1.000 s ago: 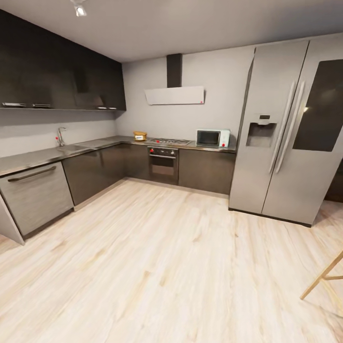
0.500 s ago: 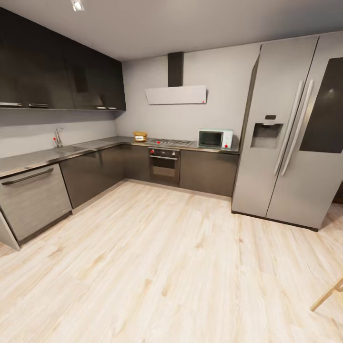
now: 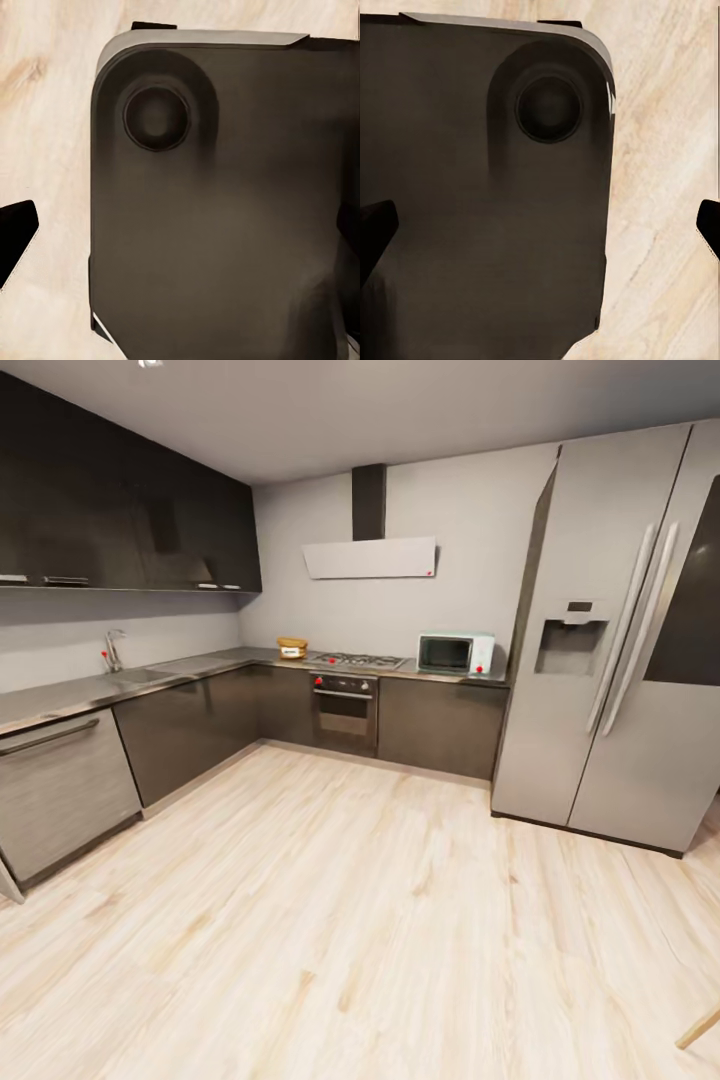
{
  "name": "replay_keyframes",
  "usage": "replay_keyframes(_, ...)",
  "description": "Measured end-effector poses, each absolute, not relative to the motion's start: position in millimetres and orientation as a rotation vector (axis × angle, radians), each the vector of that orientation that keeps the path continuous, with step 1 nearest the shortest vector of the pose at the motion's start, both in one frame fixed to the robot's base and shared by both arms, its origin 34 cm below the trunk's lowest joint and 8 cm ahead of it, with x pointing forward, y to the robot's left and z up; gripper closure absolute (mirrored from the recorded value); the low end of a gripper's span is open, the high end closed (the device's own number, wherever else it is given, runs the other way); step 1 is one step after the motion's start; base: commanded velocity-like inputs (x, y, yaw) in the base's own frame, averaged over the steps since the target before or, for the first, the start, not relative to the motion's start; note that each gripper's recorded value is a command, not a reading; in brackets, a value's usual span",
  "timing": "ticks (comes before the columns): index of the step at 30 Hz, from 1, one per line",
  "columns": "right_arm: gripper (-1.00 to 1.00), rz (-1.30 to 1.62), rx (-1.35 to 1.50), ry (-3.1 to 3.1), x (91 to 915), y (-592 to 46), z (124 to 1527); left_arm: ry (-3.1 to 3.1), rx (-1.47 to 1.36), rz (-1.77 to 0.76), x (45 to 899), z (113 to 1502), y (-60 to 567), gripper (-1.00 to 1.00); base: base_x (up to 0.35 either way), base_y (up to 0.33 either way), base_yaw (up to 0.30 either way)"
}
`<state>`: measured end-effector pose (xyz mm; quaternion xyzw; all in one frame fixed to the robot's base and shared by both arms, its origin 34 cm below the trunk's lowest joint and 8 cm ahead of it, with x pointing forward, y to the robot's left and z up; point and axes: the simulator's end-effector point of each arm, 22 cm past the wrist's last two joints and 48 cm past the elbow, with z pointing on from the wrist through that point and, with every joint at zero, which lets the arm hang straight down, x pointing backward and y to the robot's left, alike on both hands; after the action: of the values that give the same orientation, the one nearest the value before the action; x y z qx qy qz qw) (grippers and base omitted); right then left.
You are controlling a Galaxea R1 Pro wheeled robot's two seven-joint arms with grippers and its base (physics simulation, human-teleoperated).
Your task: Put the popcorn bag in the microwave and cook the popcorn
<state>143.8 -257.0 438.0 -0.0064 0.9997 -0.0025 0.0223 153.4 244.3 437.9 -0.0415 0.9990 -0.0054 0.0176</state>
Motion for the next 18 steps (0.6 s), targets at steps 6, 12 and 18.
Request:
replay_keyframes(6, -1.0, -0.007, -0.02, 3.096, 144.0, -256.6, 438.0, 3.111, -0.13, -0.017, 151.8, 437.9, 244.5, -1.0, 0.323, 0.0, -0.018)
replay_keyframes(12, -1.0, -0.006, -0.02, 3.097, 143.9, -256.3, 438.0, 3.113, -0.129, -0.016, 151.3, 437.9, 245.0, -1.0, 0.323, 0.026, -0.24)
replay_keyframes(18, -1.0, -0.011, -0.018, 3.096, 143.9, -257.4, 438.0, 3.113, -0.134, -0.015, 151.3, 437.9, 245.3, -1.0, 0.323, 0.082, -0.282)
